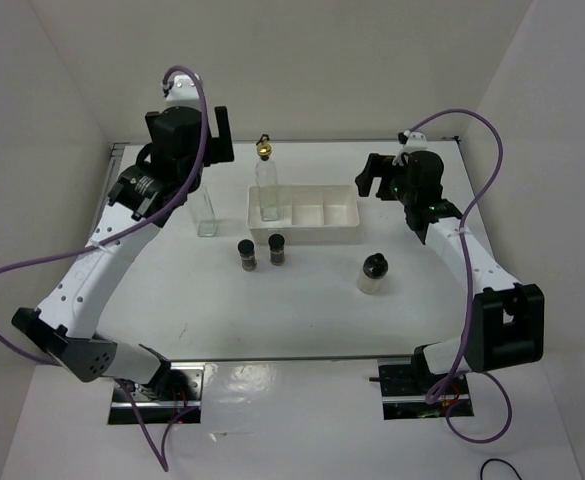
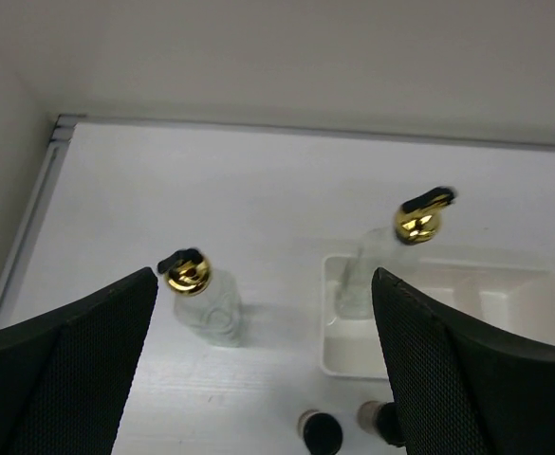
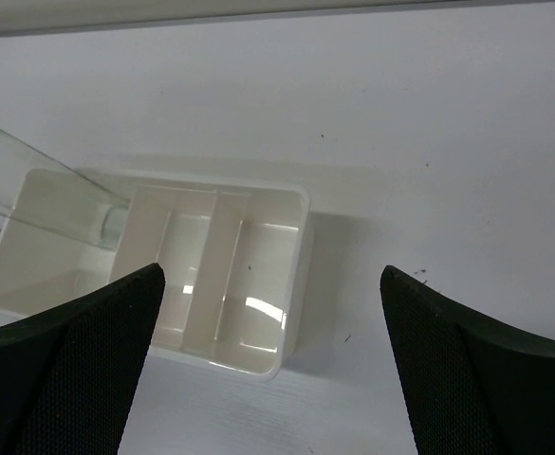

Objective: Organize the condiment bottles

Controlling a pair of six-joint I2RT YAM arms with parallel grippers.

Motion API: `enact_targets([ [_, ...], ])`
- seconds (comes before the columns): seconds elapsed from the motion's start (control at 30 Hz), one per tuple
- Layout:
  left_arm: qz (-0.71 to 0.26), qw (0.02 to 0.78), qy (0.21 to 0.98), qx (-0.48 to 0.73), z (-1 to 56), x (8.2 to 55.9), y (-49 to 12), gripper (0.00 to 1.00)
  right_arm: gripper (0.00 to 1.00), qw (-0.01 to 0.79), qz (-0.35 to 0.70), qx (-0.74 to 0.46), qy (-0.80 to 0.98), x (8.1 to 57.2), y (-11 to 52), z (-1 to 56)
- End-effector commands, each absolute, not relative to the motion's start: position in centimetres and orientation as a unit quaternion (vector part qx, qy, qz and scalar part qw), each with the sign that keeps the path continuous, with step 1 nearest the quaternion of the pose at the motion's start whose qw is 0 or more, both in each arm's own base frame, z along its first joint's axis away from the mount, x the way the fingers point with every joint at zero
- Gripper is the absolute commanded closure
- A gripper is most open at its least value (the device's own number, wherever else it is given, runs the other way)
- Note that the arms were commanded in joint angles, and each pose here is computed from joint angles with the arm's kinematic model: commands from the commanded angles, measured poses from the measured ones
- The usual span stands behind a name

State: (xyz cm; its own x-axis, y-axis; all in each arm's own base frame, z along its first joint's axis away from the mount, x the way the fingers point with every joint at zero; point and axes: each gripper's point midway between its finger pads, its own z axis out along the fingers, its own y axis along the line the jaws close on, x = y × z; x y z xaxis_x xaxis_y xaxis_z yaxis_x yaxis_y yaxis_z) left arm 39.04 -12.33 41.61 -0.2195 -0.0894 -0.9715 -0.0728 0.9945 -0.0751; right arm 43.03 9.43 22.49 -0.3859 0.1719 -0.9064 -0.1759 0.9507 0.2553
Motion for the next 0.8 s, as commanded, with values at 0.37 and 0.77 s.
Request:
enact_targets([
  [0.37, 0.03, 0.585, 0.801, -0.122, 35.0, 38.2, -5.9, 0.01, 0.01, 0.565, 0.173, -0.006, 0.806, 43.6, 10.6, 23.2],
  [0.77, 0.021, 0.558, 0.825, -0.087, 30.6, 39.9, -6.4, 0.01, 0.01, 0.558, 0.172, -0.005, 0.812, 43.8, 10.7, 22.5],
])
